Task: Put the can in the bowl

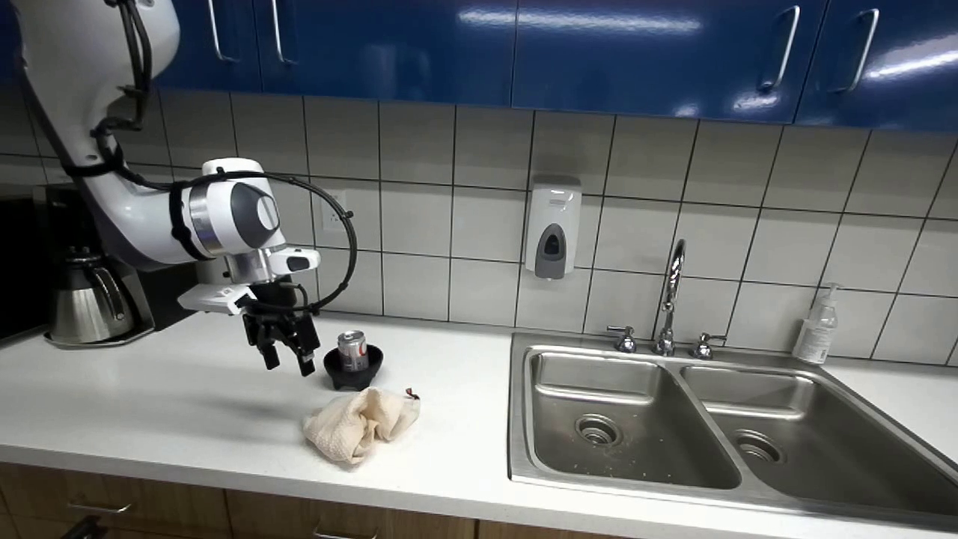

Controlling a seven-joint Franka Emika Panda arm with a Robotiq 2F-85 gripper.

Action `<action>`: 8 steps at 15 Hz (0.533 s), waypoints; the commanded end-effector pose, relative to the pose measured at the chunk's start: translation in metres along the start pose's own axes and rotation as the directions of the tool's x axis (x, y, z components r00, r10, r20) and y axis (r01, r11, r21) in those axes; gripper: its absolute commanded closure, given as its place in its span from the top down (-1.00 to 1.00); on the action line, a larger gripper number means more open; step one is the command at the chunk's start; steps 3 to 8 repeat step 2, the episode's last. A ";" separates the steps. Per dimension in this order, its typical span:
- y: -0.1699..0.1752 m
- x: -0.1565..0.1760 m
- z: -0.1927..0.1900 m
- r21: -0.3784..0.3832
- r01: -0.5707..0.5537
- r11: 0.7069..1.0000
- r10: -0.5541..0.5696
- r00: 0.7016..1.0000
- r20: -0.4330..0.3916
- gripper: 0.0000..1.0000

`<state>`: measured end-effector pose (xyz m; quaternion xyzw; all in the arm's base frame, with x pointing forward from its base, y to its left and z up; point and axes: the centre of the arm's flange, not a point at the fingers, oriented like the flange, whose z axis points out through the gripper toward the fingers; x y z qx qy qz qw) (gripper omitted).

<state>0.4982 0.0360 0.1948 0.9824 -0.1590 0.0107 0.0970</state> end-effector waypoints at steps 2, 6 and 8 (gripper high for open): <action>0.000 -0.001 -0.001 0.001 0.000 1.000 0.000 1.000 -0.001 1.00; 0.000 -0.001 -0.001 0.001 0.000 1.000 0.000 1.000 -0.001 1.00; 0.000 -0.001 -0.001 0.001 0.000 1.000 0.000 1.000 -0.001 1.00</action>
